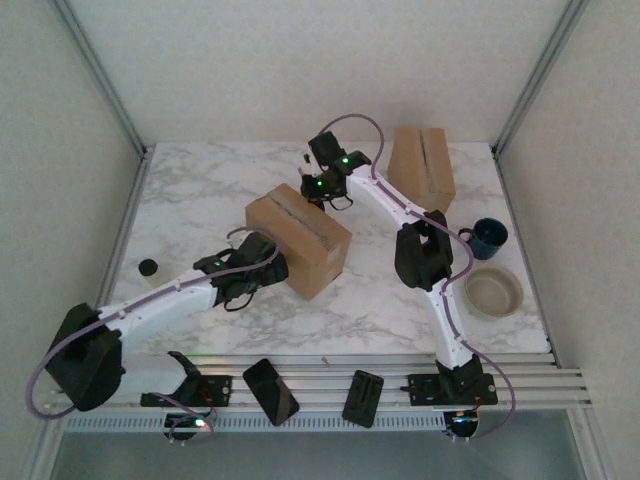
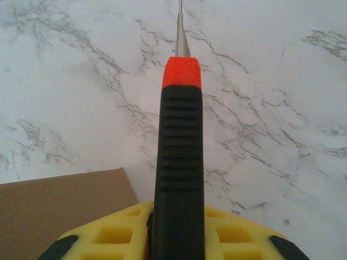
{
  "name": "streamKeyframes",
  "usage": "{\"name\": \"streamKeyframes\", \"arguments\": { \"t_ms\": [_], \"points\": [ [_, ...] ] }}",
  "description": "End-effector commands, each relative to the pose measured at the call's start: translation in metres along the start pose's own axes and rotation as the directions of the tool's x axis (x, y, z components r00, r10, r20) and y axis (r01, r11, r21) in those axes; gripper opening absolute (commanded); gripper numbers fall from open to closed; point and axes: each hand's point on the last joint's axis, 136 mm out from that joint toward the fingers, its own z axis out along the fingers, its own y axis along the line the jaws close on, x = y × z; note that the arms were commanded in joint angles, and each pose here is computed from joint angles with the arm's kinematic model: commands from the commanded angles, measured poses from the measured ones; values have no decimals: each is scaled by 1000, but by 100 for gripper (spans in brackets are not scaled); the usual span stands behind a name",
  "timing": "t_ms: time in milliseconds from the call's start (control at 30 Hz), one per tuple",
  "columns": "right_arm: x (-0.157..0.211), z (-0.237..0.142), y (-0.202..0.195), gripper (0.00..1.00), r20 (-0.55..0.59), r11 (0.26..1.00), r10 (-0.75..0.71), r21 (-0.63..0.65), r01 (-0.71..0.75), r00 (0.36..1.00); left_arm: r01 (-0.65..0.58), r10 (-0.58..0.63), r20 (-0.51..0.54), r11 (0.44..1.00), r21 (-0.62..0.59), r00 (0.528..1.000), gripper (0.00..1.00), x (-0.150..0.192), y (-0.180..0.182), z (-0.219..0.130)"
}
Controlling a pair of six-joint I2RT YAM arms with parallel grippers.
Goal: Unpack the express box
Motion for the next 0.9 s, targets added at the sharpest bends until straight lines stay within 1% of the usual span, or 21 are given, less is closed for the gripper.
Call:
{"name": "streamKeyframes", "arguments": {
  "t_ms": [0,100,200,300,367,433,533,600,633,733,800,867],
  "points": [
    [-5,-20,0,0,8,999,-39,39,39,999,65,-60,91,996,-58,994,96,-23,16,-31],
    [-17,-45,-21,0,53,997,1,83,-6,999,67,-50,123,988,-138,991,99,-33,38,-56],
    [-24,-70,-32,0,98,995,22,94,-31,995,58,-33,140,982,-181,990,100,-42,49,-75],
    [-22,-92,-40,0,123,990,17,134,-34,992,59,-27,169,981,-184,985,100,-57,50,-87],
    [-14,-108,-44,0,133,986,24,159,-45,991,65,-29,202,983,-174,979,100,-75,47,-93],
    [0,-123,-49,0,139,982,49,176,-73,989,74,-38,238,986,-148,971,100,-100,41,-95],
    [32,-152,-59,0,170,965,101,221,-138,980,60,-47,292,998,-35,955,100,-139,17,-92],
    [61,-172,-70,0,200,944,134,274,-186,971,32,-44,318,999,44,947,100,-161,-1,-87],
    [75,-180,-73,0,207,934,143,296,-202,968,22,-42,326,998,65,944,100,-169,-7,-83],
    [121,-198,-80,0,206,899,157,375,-227,966,-5,-24,321,996,90,947,100,-186,-19,-64],
    [154,-193,-78,0,178,886,167,404,-227,970,-11,-16,308,996,84,951,100,-190,-22,-48],
    [178,-183,-71,0,154,887,192,396,-238,969,-6,-16,298,997,74,954,100,-191,-21,-36]
  ]
}}
